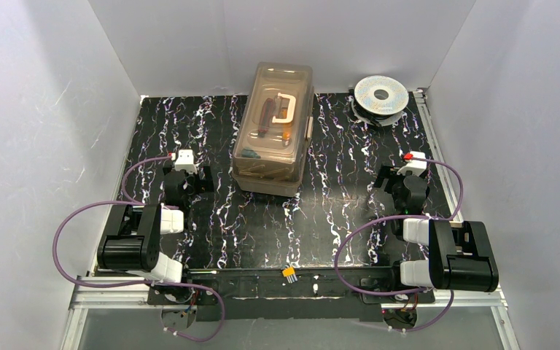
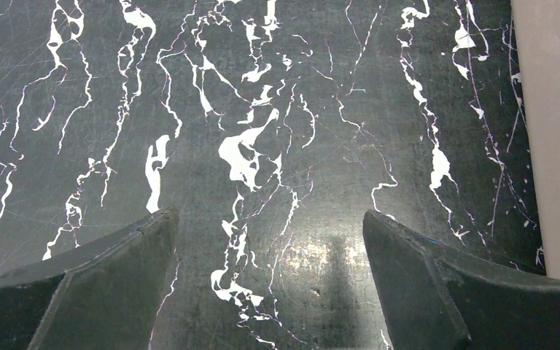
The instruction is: Pack the tool kit
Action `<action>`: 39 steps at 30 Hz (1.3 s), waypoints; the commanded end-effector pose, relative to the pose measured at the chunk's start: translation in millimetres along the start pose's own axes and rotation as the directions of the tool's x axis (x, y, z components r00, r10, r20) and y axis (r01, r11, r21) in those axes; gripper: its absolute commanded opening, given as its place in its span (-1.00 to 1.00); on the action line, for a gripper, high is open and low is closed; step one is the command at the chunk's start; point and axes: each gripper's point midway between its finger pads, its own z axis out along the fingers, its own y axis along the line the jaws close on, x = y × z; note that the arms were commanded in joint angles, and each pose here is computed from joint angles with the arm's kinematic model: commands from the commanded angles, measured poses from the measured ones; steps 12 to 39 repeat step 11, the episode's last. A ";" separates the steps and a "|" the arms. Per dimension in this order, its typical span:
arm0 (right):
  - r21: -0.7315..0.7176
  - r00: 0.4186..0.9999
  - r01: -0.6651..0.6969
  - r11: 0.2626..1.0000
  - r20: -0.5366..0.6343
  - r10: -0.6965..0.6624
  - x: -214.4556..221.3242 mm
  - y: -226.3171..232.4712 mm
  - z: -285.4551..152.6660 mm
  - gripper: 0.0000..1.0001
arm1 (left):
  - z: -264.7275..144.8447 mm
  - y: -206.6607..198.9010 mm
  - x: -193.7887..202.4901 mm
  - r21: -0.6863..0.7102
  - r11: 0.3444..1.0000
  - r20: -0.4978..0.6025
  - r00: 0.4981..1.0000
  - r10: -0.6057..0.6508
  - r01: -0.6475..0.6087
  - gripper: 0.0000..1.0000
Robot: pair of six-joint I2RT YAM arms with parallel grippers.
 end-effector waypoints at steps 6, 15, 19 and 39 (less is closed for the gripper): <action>-0.009 0.998 -0.005 1.000 0.060 0.006 -22.6 3.4 7.1 0.85 | -1.3 0.3 -2.1 0.001 1.000 0.015 1.000 0.000 0.000 0.96; -0.008 0.998 -0.005 1.000 0.059 0.006 -22.1 3.1 7.1 0.85 | -1.2 0.1 -1.7 0.002 1.000 0.012 1.000 0.000 0.000 0.96; -0.008 0.998 -0.005 1.000 0.059 0.006 -22.1 3.1 7.1 0.85 | -1.2 0.1 -1.7 0.002 1.000 0.012 1.000 0.000 0.000 0.96; -0.008 0.998 -0.005 1.000 0.059 0.006 -22.1 3.1 7.1 0.85 | -1.2 0.1 -1.7 0.002 1.000 0.012 1.000 0.000 0.000 0.96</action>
